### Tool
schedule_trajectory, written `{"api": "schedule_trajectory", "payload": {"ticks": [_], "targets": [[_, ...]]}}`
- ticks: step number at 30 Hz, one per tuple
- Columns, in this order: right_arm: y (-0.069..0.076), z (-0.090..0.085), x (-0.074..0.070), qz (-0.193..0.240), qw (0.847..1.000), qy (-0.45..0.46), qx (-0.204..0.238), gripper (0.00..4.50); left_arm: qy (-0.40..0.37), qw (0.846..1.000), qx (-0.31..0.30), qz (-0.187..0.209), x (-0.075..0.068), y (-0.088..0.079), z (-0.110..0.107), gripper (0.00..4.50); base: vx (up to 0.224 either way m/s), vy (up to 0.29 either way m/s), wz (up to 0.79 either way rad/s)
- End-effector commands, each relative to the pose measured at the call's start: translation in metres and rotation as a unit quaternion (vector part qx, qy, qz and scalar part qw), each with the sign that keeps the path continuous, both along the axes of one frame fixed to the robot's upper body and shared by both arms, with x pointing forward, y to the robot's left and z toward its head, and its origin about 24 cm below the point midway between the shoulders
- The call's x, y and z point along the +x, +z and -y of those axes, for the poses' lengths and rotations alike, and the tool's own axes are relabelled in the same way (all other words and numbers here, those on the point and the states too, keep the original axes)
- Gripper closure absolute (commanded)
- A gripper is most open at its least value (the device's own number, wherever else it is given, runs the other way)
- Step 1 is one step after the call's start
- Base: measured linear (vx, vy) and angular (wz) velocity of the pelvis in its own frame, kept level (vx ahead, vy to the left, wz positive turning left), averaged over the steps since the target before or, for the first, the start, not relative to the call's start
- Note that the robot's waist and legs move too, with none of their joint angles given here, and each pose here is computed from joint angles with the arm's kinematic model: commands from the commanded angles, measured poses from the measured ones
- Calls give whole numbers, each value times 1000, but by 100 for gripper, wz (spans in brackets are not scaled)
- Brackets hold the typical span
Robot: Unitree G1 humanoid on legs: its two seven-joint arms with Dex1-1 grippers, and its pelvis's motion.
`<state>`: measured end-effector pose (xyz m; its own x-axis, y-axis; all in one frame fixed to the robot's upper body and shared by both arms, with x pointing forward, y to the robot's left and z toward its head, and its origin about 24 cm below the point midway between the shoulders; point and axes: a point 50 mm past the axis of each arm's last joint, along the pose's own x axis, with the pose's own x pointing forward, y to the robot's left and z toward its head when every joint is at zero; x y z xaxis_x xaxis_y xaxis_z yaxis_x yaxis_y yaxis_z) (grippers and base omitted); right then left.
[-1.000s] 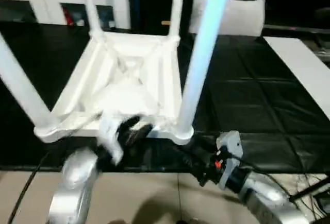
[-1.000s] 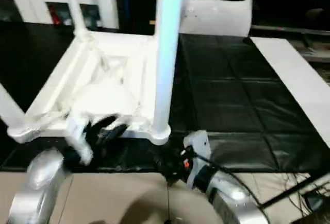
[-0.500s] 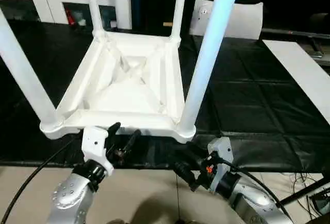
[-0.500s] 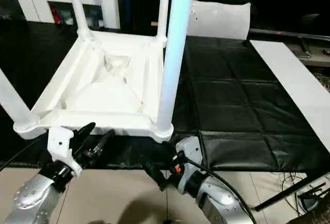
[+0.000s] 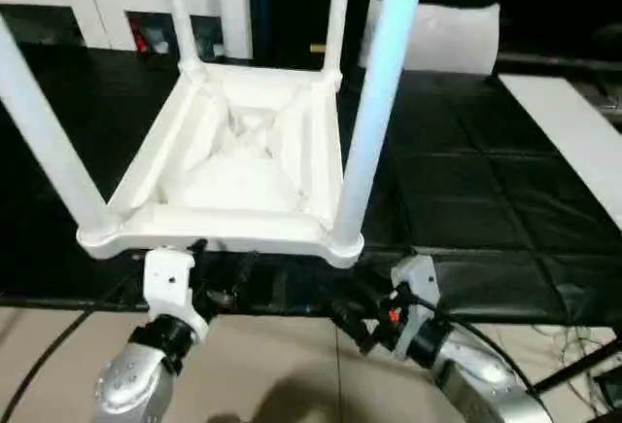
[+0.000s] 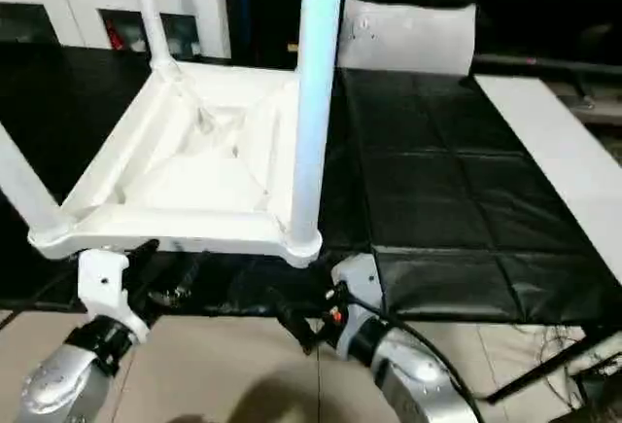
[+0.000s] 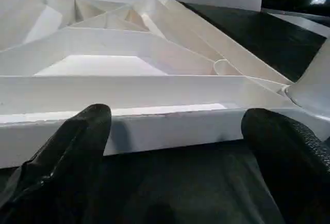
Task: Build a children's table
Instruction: Rotate leg to tighten
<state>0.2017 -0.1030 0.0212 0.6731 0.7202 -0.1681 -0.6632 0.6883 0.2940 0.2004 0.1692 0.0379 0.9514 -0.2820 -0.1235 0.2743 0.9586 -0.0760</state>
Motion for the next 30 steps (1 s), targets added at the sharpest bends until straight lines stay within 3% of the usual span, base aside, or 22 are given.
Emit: {"api": "schedule_trajectory", "payload": {"ticks": [1,11,17,26,30], "targets": [[3,-3,3,12,1000,12,1,0,7,1000,7,8,1,4,-1,3,0,0,0],[4,-8,0,16,998,51,14,0,35,999,-3,16,-8,3,-7,3,38,30,34],[3,-3,1,15,999,39,19,0,45,999,-9,28,-11,3,-11,3,43,204,14],[15,11,12,58,997,-37,31,0,98,994,14,51,-7,2,-41,3,-50,109,-4],[19,22,21,79,993,-80,20,0,99,992,32,66,-3,11,-48,3,-54,34,-5]]}}
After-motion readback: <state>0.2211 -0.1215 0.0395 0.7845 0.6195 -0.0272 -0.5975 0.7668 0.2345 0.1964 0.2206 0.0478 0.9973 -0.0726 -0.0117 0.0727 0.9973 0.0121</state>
